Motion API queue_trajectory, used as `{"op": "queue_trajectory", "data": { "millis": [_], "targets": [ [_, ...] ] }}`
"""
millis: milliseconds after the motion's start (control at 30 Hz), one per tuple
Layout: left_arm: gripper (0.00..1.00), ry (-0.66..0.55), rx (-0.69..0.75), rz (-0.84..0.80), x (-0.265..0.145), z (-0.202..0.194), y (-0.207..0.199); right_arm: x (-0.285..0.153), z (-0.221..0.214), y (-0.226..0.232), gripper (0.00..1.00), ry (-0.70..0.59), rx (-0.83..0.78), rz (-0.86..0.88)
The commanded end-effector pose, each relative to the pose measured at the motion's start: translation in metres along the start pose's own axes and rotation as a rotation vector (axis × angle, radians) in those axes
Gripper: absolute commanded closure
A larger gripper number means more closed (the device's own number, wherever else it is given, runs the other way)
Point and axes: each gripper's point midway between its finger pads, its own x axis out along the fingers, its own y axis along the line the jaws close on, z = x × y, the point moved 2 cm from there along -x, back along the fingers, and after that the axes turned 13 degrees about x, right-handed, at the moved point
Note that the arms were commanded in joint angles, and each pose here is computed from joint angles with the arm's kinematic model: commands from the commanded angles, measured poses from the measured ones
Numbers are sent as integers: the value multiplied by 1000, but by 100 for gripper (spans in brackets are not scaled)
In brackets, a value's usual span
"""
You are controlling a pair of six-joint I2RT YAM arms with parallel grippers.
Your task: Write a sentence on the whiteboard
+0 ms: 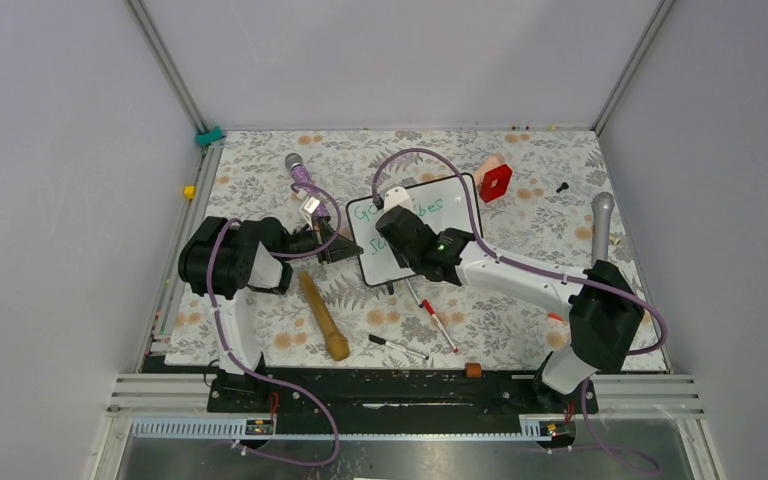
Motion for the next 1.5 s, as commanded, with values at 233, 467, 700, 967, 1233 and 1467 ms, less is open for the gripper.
{"op": "queue_trajectory", "data": {
  "millis": [233, 467, 700, 967, 1233, 1467],
  "targets": [
    [99, 7, 42, -9, 2, -5, 4, -14, 27, -14, 100, -69, 42, -24],
    [99, 6, 43, -9, 2, -4, 4, -28, 33, -18, 100, -98, 53, 2],
    [99, 5, 45, -9, 2, -4, 4, -40, 33, -23, 100, -136, 63, 35],
    [98, 6, 41, -12, 2, -4, 3, -38, 25, -29, 100, -134, 56, 13],
    [96, 8, 39, -16, 2, -3, 3, -36, 26, -27, 100, -129, 58, 20],
    [96, 7, 39, -14, 2, -3, 3, -35, 25, -28, 100, -127, 56, 10]
  ]
}}
